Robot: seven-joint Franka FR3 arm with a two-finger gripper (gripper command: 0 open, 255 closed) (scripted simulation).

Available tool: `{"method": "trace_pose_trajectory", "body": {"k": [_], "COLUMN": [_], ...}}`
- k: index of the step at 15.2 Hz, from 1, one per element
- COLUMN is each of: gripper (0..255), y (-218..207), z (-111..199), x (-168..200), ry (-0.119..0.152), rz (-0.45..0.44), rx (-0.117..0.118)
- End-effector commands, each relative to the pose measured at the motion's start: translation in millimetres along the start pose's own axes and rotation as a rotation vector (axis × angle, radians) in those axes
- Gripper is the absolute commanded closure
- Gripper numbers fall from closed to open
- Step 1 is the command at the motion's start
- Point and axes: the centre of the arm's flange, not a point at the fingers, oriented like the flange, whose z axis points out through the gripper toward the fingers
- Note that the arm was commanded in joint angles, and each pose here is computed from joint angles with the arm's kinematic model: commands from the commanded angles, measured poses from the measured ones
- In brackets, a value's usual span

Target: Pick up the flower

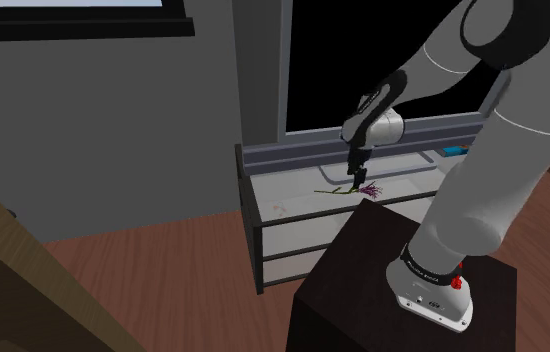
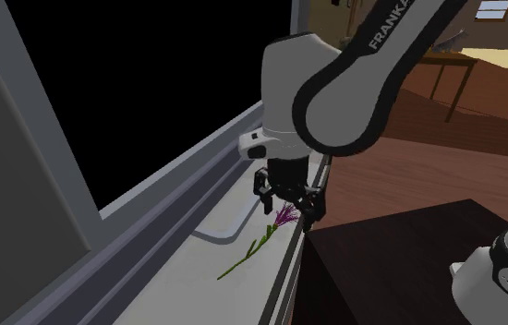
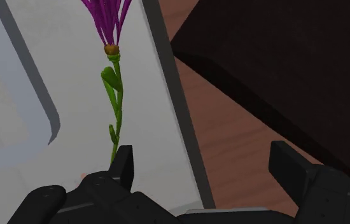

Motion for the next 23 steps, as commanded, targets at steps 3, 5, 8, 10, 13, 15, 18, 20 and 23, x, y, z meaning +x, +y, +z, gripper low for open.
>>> {"method": "trace_pose_trajectory", "body": {"k": [3, 5, 8, 10, 13, 15, 18, 20, 23], "gripper": [0, 0, 0, 0, 0, 0, 255, 255, 255], "y": [36, 53, 75, 76, 77, 78, 78, 78, 78], "z": [41, 61, 86, 96, 112, 122, 126, 126, 126], "x": [-11, -14, -17, -18, -18, -18, -18, -18, -18], "ry": [0.007, 0.011, 0.017, 0.017, 0.017, 0.017, 0.017, 0.017, 0.017], "rz": [-0.061, -0.091, -0.129, -0.129, -0.129, -0.129, -0.129, -0.129, -0.129], "rx": [-0.005, -0.006, -0.006, -0.006, -0.006, -0.006, -0.006, -0.006, -0.006]}}
